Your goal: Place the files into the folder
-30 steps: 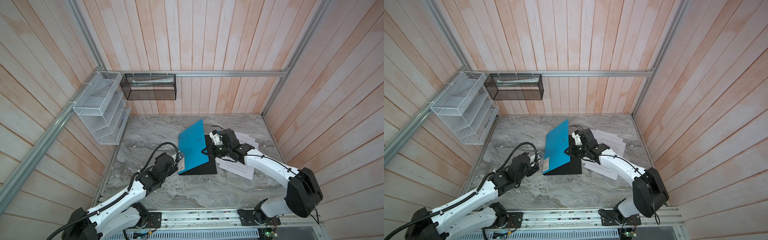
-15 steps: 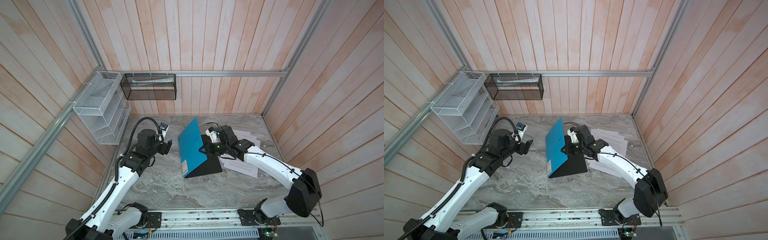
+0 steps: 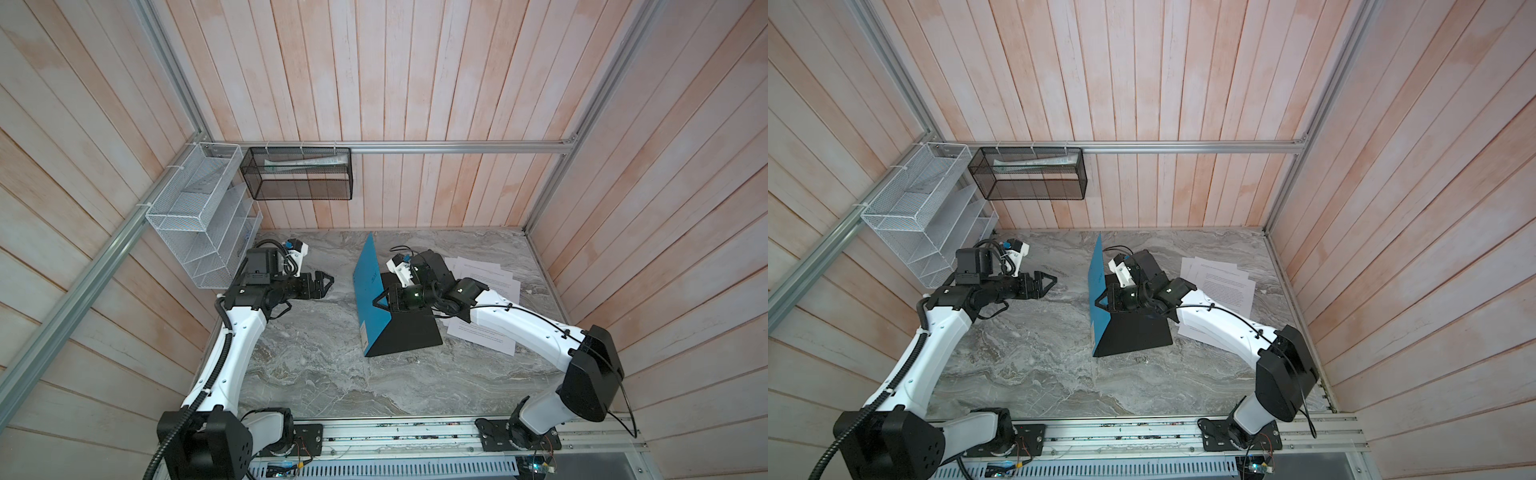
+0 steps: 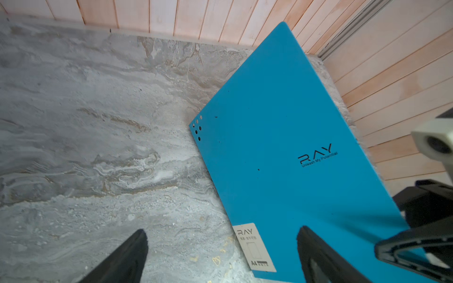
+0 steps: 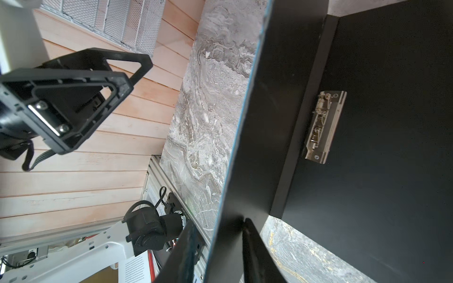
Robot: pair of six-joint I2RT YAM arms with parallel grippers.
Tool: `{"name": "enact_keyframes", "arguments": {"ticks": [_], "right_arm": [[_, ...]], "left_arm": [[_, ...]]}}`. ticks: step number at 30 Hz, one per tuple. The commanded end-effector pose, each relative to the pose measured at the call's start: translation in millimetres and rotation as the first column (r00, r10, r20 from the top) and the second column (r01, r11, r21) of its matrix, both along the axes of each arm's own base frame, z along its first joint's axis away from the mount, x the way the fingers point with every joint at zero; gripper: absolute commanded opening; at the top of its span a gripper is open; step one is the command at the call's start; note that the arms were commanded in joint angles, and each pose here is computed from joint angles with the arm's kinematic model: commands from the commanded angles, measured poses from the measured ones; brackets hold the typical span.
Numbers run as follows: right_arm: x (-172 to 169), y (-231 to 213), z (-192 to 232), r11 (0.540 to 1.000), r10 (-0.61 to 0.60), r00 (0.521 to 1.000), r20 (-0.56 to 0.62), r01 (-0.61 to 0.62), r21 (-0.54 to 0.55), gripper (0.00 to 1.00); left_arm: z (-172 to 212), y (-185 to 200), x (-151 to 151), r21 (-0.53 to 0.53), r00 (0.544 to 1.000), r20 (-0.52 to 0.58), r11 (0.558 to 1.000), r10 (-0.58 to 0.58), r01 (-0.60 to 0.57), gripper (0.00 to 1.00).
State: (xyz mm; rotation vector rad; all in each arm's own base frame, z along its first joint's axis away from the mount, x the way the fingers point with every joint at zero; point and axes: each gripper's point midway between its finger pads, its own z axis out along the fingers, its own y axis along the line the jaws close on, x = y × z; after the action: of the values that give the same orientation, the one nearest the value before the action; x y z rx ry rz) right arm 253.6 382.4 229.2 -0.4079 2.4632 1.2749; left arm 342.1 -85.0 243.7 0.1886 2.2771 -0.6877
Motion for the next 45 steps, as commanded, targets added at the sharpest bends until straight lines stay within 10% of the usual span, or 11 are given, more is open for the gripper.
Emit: {"name": "enact_keyframes", "arguments": {"ticks": [1,17,32,36,45], "right_arm": [[-9.8,22.2,22.7,0.996,0.059,0.998,0.035,-0.061,0.058,0.34],[-50.5,80.4,6.4,0.960,0.264,0.964,0.021,-0.265,0.092,0.37],[-66.4,93.2,21.0,0.924,0.346,0.938,0.033,-0.347,0.159,0.46],[-63.9,84.3,29.2,0.934,0.316,0.947,0.062,-0.322,0.157,0.46],[-44.9,44.4,22.2,0.974,0.187,0.981,0.056,-0.192,0.123,0.46]], "left_arm": [[33.0,-20.6,-14.5,-0.164,0.994,-0.006,0.981,-0.109,0.107,0.99],[26.6,-30.9,-11.4,-0.273,0.983,-0.105,0.955,-0.149,0.115,1.00],[-18.2,-3.3,5.3,-0.100,0.981,-0.193,0.995,-0.006,-0.013,0.93],[-24.6,9.0,8.4,-0.030,0.981,-0.189,0.998,0.053,-0.060,0.79],[-39.8,26.0,30.8,0.100,0.985,-0.157,0.993,0.079,-0.064,0.08]]}}
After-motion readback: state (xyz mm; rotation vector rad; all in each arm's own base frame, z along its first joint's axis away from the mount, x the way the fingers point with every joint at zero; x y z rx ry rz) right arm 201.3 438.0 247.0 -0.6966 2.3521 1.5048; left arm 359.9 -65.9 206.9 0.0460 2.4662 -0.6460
